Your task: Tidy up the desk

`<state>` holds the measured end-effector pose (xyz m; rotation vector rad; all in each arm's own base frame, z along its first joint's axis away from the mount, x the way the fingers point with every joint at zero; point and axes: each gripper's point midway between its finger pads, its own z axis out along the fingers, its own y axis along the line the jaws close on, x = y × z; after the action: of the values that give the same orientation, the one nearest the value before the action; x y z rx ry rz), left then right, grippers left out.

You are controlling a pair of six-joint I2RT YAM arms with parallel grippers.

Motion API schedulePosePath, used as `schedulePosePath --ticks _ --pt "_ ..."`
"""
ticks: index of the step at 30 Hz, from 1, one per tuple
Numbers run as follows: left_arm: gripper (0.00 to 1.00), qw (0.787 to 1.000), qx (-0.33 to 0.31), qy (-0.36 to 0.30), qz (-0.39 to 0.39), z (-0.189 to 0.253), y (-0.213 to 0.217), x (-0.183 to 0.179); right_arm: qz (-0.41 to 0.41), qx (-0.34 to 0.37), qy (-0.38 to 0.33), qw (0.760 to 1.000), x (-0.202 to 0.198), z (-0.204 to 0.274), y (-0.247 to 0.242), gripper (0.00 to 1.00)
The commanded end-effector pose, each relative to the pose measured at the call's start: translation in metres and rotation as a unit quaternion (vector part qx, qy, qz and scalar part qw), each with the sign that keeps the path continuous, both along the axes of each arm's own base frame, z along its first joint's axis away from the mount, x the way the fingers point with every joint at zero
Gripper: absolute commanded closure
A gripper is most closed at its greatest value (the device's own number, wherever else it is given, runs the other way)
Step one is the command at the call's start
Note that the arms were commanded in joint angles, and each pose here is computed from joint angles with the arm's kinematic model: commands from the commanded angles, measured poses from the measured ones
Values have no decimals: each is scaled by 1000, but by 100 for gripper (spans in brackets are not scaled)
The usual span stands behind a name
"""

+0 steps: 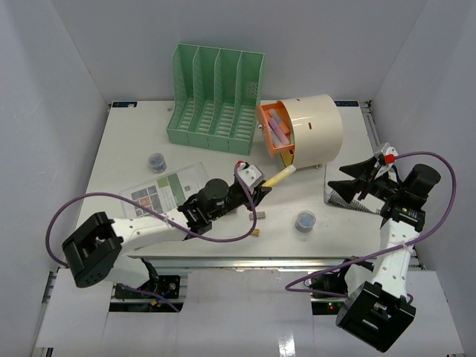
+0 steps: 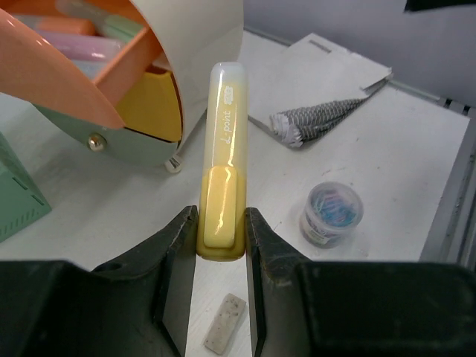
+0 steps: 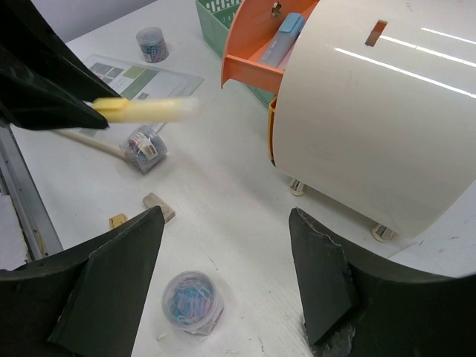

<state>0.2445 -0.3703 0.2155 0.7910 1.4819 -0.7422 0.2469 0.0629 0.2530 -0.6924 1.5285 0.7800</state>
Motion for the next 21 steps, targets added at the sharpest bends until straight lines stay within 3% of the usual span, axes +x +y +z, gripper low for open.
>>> schedulePosePath --ticks 1,4,8,9,11,16,21 --pt "98 999 -26 -4 29 47 16 2 4 -6 -13 1000 0 2 0 26" --pt "100 996 -53 9 73 89 18 29 3 -6 -13 1000 0 2 -1 26" --pt "100 978 -66 115 159 94 21 83 -3 -7 -12 1000 1 1 -2 26" --pt "100 974 -83 126 170 112 18 94 -4 -8 -12 1000 1 1 -2 26" --pt "100 965 -68 152 205 100 18 108 -5 -9 -12 1000 1 1 -2 26" --pt "100 937 -87 195 276 119 13 137 -3 -9 -14 1000 1 2 -2 26" --pt "100 932 -73 233 267 107 -6 141 -2 -8 -14 1000 0 3 -1 26"
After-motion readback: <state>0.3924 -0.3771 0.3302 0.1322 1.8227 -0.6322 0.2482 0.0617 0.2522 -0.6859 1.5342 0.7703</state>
